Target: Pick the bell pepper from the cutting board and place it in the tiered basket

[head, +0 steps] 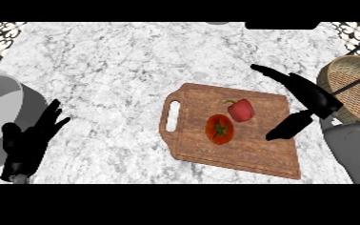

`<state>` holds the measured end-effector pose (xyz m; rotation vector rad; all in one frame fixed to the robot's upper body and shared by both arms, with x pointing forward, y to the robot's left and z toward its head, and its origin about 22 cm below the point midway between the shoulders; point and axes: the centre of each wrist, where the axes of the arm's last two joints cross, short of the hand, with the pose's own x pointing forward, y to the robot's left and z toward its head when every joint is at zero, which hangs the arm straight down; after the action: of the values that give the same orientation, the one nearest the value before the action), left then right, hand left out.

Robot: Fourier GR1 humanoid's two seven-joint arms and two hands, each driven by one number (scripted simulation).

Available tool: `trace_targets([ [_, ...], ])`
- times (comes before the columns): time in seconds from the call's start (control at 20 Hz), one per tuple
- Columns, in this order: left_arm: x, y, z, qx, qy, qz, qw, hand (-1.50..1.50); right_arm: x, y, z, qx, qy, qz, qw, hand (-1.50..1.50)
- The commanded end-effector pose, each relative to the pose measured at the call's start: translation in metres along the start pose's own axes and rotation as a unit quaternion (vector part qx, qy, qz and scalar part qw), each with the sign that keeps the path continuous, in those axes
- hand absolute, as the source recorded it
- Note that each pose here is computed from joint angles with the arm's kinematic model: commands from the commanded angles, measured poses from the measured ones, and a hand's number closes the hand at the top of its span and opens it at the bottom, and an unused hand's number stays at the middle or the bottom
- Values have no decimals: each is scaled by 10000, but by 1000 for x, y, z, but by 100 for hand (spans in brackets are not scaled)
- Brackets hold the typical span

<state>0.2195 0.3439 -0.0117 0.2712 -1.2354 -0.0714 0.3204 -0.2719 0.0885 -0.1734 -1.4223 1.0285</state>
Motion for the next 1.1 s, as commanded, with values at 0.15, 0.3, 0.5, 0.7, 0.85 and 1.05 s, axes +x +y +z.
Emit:
trace_targets([
  [0.15, -22, 18, 2, -11, 145, 42, 9999, 0, 47, 2, -28, 533, 432, 133, 9976, -150],
  [0.3, -13, 10, -9, 33, 224, -19, 9997, 0, 62, 6, -31, 892, 719, 177, 9933, -150],
  [0.5, -7, 3, 2, 62, 220, -37, 9997, 0, 46, -30, -14, 863, 1156, 439, 9886, -150],
  [0.7, -15, 18, -7, 12, 196, 1, 9998, 0, 56, -27, -17, 902, 1409, 647, 9838, -150],
  [0.85, -1, 12, -3, -72, 181, 15, 9998, 0, 29, -17, -10, 686, 1514, 563, 9845, -150],
  [1.05, -12, -1, -4, 31, 185, -19, 9998, 0, 23, -20, -18, 962, 1527, 376, 9829, -150],
])
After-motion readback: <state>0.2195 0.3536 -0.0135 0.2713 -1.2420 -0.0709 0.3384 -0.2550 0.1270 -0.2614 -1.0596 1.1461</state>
